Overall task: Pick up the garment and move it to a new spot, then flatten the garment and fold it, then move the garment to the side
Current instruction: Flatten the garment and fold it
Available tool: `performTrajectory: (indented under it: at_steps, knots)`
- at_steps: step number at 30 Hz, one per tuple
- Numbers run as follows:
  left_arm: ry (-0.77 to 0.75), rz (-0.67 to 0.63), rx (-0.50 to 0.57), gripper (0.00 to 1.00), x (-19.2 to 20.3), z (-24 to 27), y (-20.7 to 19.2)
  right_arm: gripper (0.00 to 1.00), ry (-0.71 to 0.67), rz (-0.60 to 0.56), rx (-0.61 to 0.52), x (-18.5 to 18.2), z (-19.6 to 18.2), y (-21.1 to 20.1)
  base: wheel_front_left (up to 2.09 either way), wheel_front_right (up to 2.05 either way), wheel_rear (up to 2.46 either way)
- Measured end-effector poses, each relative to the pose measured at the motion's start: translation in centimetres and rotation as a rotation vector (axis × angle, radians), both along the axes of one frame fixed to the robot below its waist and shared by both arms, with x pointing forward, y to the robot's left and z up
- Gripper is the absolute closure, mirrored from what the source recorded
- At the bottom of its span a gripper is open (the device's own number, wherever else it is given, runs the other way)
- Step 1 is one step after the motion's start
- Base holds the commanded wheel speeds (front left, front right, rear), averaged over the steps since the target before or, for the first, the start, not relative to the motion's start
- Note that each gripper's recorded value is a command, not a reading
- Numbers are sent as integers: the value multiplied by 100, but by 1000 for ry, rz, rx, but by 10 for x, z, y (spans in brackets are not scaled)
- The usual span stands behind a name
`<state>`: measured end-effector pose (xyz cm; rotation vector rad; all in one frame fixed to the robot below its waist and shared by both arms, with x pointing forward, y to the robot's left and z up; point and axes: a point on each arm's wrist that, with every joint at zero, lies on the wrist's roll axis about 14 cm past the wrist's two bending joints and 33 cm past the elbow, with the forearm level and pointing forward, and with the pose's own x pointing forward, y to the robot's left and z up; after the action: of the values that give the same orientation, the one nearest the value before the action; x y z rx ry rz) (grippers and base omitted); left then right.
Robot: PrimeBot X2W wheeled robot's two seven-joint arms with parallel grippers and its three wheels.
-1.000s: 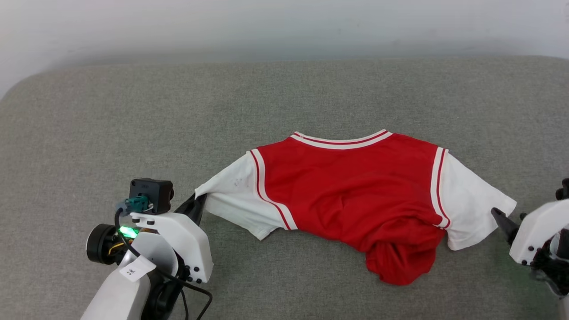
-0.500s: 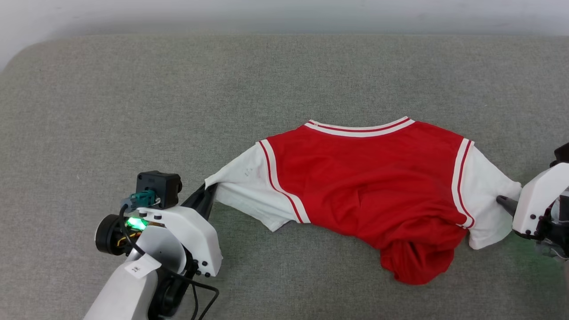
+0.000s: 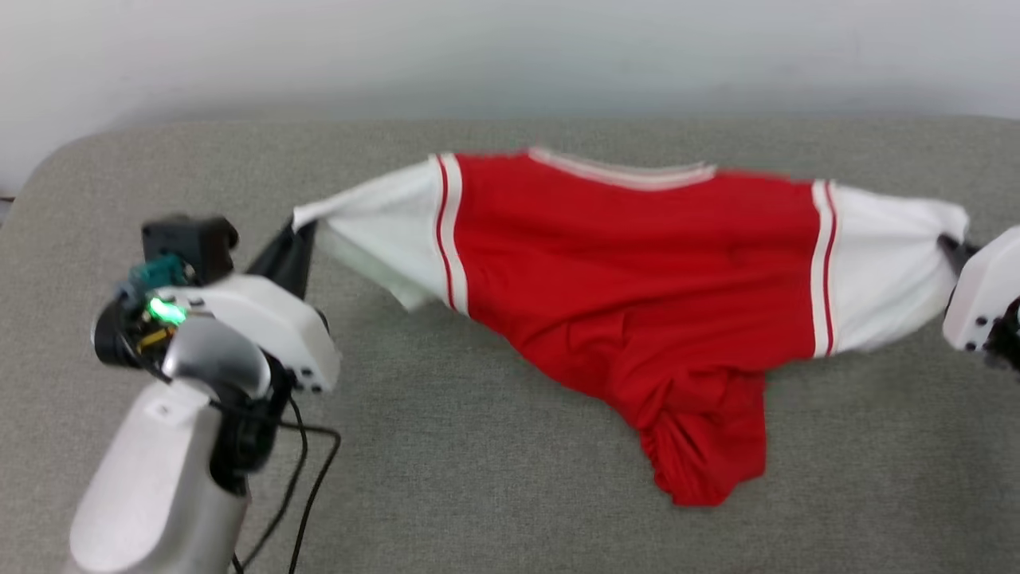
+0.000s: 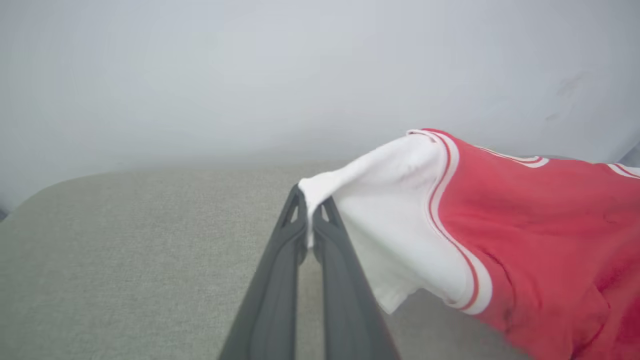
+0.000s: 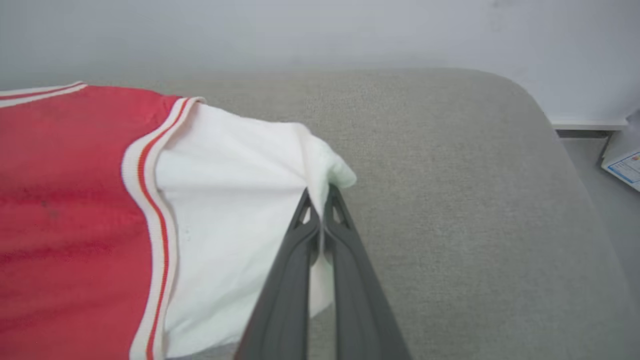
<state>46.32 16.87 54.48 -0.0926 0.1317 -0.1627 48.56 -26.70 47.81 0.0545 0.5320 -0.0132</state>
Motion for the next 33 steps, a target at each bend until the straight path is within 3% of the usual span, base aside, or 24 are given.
performTrajectory:
  at_steps: [11, 24, 29, 33]
  knots:
    - [-231, 25, -30, 100, 64, 91, 9, 100, -307, -17, -143, 44, 119, -17, 0, 0, 0]
    - [-475, 54, 4, 100, 168, 180, 22, 100, -630, -13, -258, 133, 243, -7, 0, 0, 0]
    - [-540, 67, 5, 100, 192, 196, 27, 100, -706, -12, -273, 156, 267, -4, 0, 0, 0]
    - [-529, 74, 8, 100, 213, 182, 30, 100, -716, 5, -281, 175, 263, 2, 0, 0, 0]
